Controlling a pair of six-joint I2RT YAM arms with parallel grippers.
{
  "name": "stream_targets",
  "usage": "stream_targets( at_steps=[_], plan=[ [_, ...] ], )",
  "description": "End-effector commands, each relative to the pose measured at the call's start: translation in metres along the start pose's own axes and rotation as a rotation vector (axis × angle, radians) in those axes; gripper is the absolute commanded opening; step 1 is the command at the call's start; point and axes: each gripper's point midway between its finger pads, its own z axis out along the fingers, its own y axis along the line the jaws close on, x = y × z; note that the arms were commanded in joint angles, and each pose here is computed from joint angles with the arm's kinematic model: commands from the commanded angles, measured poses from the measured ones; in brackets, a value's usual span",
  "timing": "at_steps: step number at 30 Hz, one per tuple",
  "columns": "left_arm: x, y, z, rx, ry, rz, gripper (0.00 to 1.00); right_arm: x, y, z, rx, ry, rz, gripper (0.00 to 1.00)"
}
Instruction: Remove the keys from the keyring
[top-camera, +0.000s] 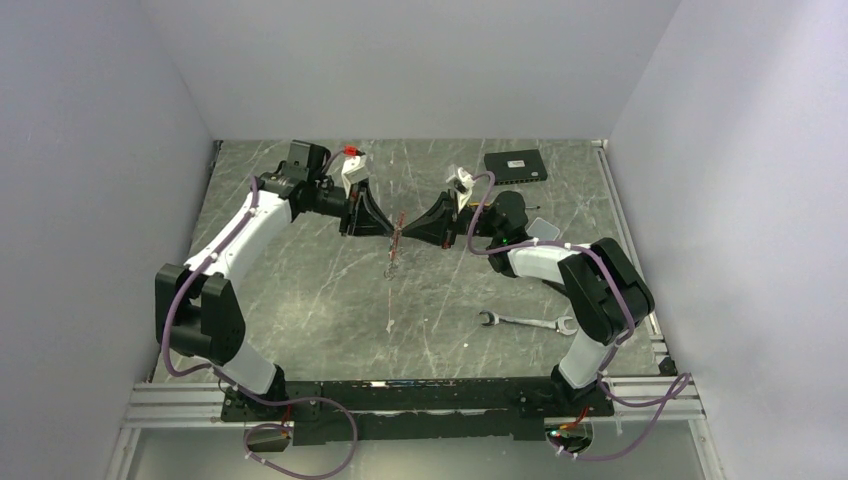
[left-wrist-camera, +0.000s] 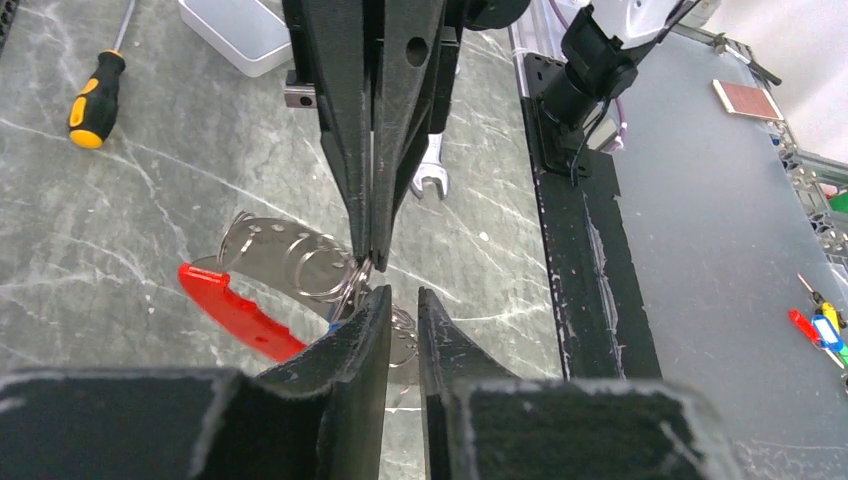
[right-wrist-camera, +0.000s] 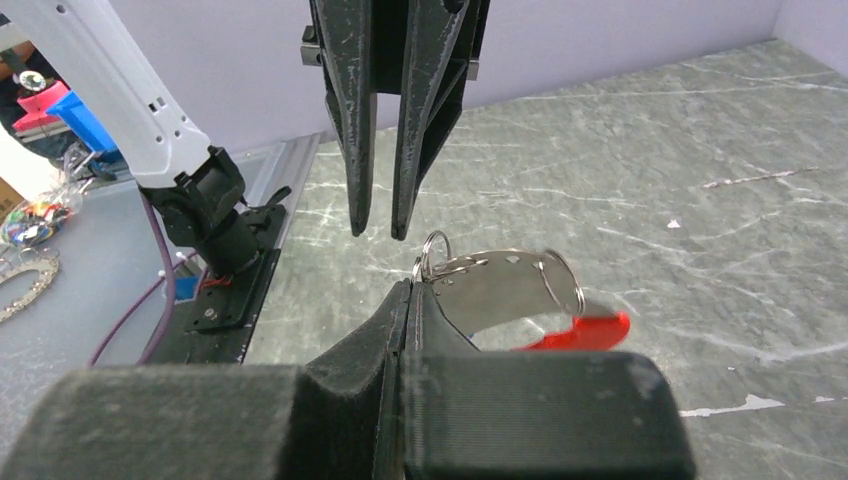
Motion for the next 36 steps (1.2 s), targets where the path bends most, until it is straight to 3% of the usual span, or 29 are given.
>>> stream_targets(
  at_steps=[1, 15, 36],
  plan=[
    [-0.005, -0.009, 0.005, 0.043, 0.001, 0.075, 0.21, -0.035, 0.011, 0.006, -0.04, -0.055, -0.117, 0.0],
    [0.007, 0.009, 0.01, -0.007, 0.033, 0.06, 0.24, -0.03, 0.018, 0.007, -0.066, -0.049, -0.112, 0.0],
    [-0.014, 0.001, -0.005, -0.009, 0.009, 0.075, 0.29, -0.024, 0.016, 0.008, -0.061, -0.039, -0.106, 0.0]
  ],
)
